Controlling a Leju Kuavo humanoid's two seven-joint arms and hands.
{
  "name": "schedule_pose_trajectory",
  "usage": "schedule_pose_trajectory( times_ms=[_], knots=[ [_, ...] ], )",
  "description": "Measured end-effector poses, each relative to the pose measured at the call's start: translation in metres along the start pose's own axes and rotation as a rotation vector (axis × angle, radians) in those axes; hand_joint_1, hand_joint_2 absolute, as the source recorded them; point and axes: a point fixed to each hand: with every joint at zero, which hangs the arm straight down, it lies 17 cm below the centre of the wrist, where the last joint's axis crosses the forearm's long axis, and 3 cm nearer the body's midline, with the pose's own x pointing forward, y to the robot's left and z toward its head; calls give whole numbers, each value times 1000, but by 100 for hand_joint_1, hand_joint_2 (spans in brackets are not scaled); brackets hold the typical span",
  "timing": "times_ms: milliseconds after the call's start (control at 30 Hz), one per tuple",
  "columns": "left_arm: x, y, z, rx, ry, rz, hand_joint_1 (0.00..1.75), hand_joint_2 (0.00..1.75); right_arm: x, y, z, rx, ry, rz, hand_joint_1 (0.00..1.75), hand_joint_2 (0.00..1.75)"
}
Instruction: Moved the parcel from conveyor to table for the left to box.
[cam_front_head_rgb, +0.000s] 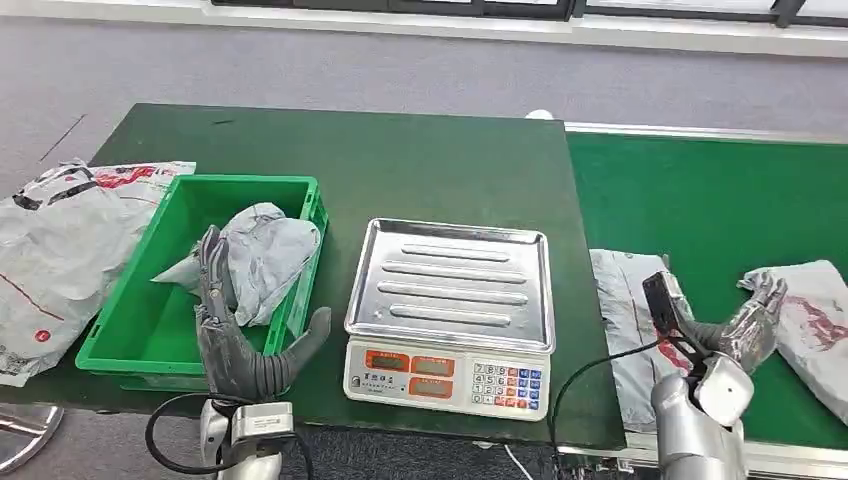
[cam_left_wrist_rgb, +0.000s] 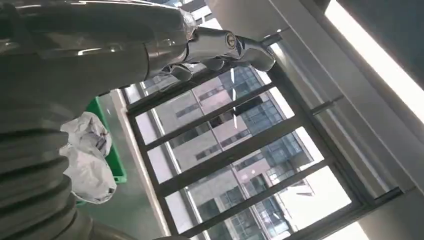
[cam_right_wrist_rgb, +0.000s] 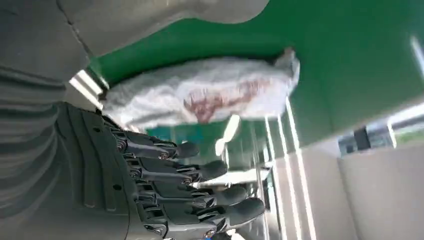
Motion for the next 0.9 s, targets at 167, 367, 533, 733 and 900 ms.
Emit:
schedule_pose_trajectory(
  times_ms=[167,367,533,733,900],
  knots=[
    [-1,-3,0,-16,4,-21,0,175,-13,54,17,197,21,0,0,175],
    [-1,-4,0,-25,4,-33,0,175,-25,88,39,330,46,-4,0,175],
    [-1,-4,0,-27,2,-38,0,175,-25,98,46,376,44,-18,0,175],
    [0,-5,0,-31,-4,-51,0,175,-24,109,53,429,40,-26,175,175],
    [1,-5,0,-33,-7,-60,0,175,-26,114,57,461,45,-26,175,175]
  ],
)
